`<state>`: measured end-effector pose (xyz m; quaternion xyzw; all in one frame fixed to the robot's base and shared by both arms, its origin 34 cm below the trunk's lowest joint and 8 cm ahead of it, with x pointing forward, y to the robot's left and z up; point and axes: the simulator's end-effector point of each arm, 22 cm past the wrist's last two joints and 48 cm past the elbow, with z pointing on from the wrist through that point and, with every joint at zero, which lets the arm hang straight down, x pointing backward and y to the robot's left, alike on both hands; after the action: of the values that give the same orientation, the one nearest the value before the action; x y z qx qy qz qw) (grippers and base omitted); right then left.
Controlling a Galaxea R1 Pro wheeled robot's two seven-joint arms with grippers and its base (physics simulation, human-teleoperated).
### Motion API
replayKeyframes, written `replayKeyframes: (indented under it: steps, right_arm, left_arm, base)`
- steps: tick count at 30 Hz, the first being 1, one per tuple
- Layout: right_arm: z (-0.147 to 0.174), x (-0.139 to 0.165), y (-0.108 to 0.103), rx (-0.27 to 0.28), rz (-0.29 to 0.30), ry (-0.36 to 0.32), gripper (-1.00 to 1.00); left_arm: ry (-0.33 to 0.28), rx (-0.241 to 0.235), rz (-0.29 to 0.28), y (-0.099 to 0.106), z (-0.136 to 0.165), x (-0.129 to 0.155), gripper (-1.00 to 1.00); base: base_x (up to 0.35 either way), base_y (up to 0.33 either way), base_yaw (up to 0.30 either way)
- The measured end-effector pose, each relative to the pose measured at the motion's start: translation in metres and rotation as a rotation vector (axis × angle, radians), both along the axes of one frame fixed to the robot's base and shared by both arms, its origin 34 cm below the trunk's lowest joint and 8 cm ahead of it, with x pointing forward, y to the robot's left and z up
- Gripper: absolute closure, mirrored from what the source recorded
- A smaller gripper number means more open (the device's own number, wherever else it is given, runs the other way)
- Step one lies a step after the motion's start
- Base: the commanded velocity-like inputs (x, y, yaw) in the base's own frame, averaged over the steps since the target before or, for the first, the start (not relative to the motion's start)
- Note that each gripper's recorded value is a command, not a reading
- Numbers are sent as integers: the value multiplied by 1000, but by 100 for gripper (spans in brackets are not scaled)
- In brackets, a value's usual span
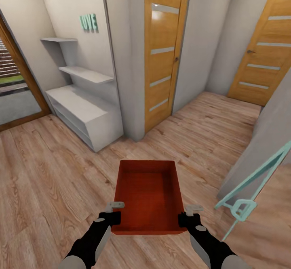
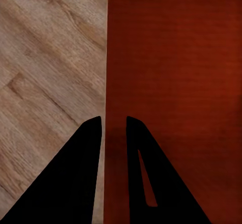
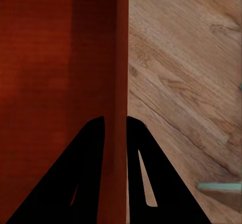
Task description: Move the two storage containers from the living room to the garage. In the garage, place one container on the floor and stack the other container on top of it (either order is fine).
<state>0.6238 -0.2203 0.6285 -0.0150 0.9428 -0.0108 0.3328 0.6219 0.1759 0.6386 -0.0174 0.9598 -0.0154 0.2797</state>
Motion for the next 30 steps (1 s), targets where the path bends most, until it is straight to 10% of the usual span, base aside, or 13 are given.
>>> replayKeyframes:
  steps: [30]
  right_arm:
    - [0, 0, 0, 0, -1, 1, 100]
  left_arm:
    - [0, 0, -1, 0, 0, 0, 100]
  base:
    - [239, 0, 0]
